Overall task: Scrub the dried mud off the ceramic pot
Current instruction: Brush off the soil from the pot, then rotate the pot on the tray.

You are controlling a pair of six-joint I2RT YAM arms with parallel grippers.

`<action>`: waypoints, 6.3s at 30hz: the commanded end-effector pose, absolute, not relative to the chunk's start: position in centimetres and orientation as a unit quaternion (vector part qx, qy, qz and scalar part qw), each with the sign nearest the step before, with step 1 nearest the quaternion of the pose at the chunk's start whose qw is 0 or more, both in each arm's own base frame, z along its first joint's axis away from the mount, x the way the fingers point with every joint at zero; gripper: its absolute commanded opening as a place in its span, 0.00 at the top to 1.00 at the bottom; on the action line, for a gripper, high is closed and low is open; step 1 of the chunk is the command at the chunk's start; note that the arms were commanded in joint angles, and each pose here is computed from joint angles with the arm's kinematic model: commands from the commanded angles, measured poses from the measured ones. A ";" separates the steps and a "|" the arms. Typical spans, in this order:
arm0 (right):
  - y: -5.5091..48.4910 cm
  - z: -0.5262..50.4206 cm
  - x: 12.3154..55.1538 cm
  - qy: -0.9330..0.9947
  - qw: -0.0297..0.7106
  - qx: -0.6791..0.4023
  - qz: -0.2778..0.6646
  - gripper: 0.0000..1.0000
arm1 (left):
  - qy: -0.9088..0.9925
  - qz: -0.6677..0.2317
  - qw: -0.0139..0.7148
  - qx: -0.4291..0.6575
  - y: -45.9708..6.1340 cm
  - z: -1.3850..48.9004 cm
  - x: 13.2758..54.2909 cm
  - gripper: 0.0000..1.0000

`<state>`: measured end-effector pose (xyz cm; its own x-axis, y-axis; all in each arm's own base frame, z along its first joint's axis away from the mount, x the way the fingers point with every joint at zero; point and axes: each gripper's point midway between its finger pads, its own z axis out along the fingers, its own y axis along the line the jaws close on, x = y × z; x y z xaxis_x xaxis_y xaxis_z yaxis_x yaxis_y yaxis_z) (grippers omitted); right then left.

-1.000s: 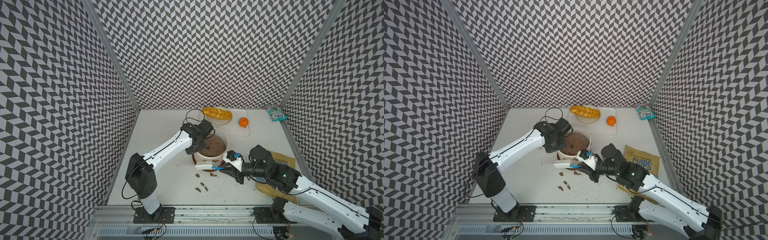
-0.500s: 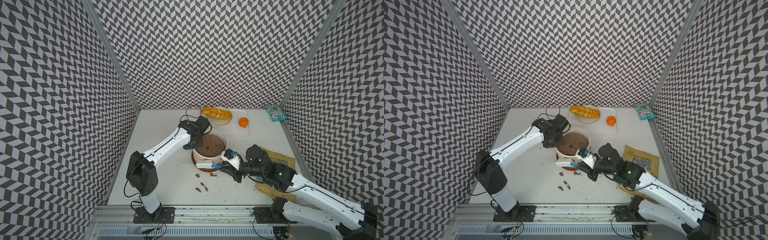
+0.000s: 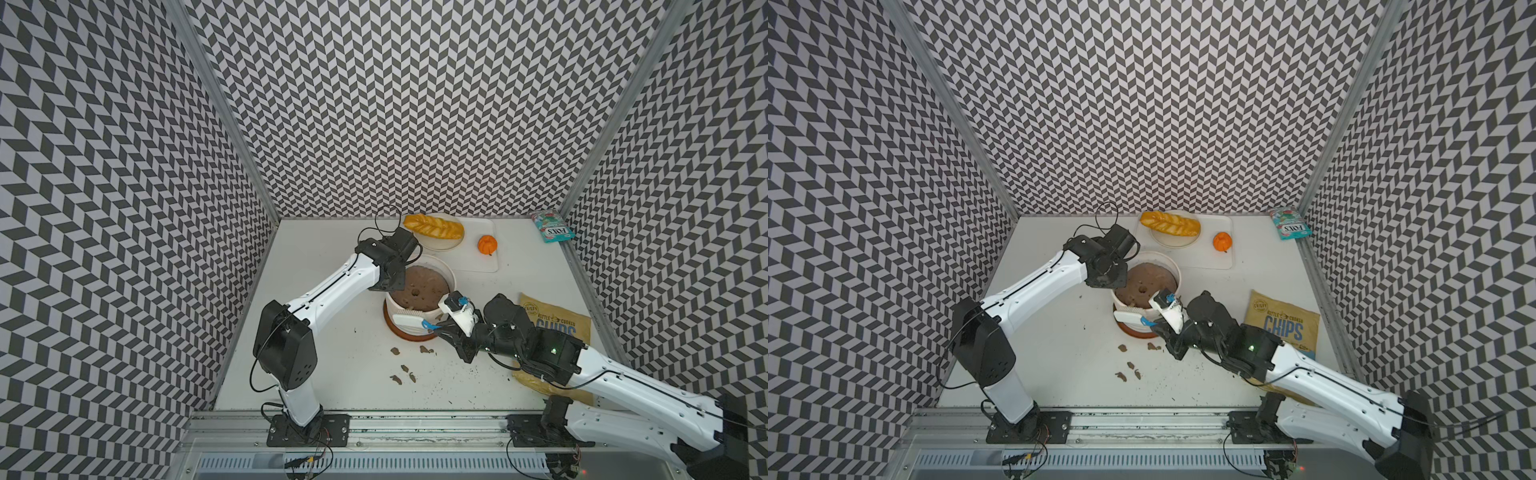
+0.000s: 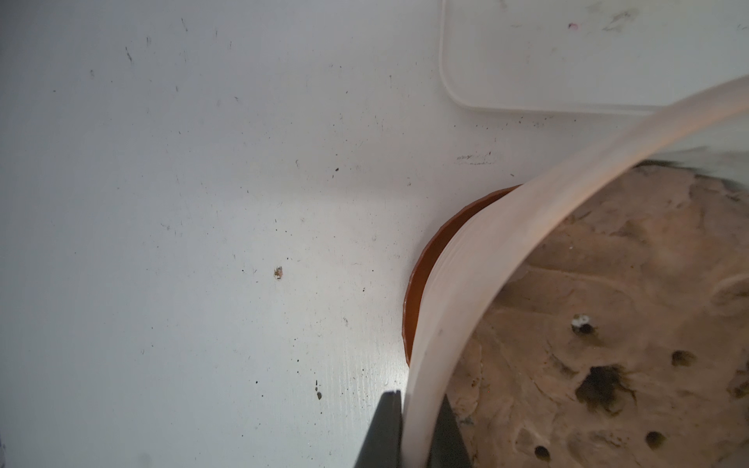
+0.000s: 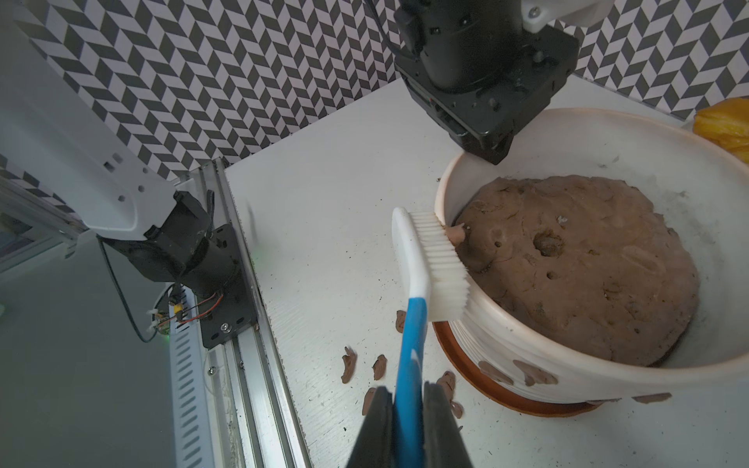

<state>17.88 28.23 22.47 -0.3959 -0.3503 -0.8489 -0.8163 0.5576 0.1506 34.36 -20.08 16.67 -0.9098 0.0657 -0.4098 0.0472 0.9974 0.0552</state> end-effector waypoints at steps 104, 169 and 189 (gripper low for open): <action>23.4 23.5 19.4 0.804 0.345 -0.454 0.166 1.00 | 0.923 0.087 0.284 0.243 -17.4 18.2 40.5 1.00; 31.3 24.5 17.1 0.684 0.366 -0.548 0.312 1.00 | 0.880 0.063 0.296 0.366 -19.1 16.8 42.6 1.00; 30.5 26.8 17.1 0.657 0.404 -0.535 0.345 1.00 | 0.804 -0.013 0.322 0.500 -23.9 18.7 43.2 0.99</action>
